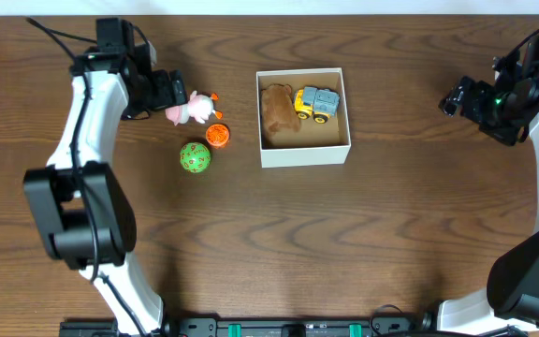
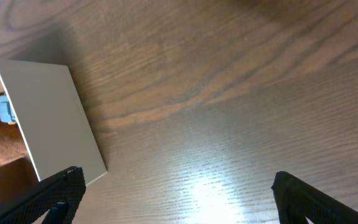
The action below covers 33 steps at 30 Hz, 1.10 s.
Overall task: Pack container
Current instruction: 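Reach the left gripper to the pink-and-white toy figure and grasp it, then carry the pink figure right and release it into the box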
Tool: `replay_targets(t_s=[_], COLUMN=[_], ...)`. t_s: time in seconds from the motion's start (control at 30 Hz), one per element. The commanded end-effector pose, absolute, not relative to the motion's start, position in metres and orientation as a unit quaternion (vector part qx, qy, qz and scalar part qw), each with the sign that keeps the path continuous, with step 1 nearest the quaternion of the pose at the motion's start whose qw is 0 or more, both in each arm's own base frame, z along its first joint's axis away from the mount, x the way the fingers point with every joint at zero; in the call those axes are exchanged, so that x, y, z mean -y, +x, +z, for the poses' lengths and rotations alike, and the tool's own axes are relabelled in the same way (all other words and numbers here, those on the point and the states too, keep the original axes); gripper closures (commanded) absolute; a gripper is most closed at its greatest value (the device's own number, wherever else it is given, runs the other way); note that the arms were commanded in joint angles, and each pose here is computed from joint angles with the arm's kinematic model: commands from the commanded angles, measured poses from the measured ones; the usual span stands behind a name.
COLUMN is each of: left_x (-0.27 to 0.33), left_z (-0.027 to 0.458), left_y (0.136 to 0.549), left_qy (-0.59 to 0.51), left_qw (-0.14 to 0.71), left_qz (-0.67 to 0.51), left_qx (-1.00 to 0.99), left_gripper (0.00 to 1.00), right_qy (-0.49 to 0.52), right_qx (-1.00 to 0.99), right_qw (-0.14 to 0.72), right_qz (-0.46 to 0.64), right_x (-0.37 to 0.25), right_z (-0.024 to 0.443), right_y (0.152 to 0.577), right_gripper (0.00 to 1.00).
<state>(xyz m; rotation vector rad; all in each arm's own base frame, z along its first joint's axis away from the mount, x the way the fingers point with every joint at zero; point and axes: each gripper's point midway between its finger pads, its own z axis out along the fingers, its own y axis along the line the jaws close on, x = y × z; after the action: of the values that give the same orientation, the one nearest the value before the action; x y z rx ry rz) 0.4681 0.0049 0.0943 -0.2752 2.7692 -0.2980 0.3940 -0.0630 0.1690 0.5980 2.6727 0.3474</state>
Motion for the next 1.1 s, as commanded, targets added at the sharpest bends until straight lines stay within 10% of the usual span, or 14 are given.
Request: replay_targets(t_s=[0.0, 0.5, 0.8, 1.07], left_x=[0.005, -0.006, -0.002, -0.002], left_z=[0.08, 0.024, 0.018, 0.069], left_y=[0.48, 0.485, 0.489, 0.494], left_qy=[-0.086, -0.094, -0.089, -0.078], left_qw=[0.167, 0.134, 0.137, 0.182], left_qz=[-0.158, -0.185, -0.197, -0.196], left_qx=[-0.969, -0.969, -0.967, -0.96], left_gripper=[0.08, 0.14, 0.54, 0.6], right_qy=[0.221, 0.224, 0.226, 0.227], right_qx=[-0.951, -0.953, -0.954, -0.955], right_qw=[0.178, 0.165, 0.151, 0.147], right_qz=[0.126, 0.124, 0.124, 0.124], right_x=[0.063, 0.063, 0.061, 0.06], right_z=[0.165, 0.162, 0.16, 0.16], right_y=[0.392, 0.386, 0.379, 0.378], right_gripper=[0.01, 0.01, 0.01, 0.01])
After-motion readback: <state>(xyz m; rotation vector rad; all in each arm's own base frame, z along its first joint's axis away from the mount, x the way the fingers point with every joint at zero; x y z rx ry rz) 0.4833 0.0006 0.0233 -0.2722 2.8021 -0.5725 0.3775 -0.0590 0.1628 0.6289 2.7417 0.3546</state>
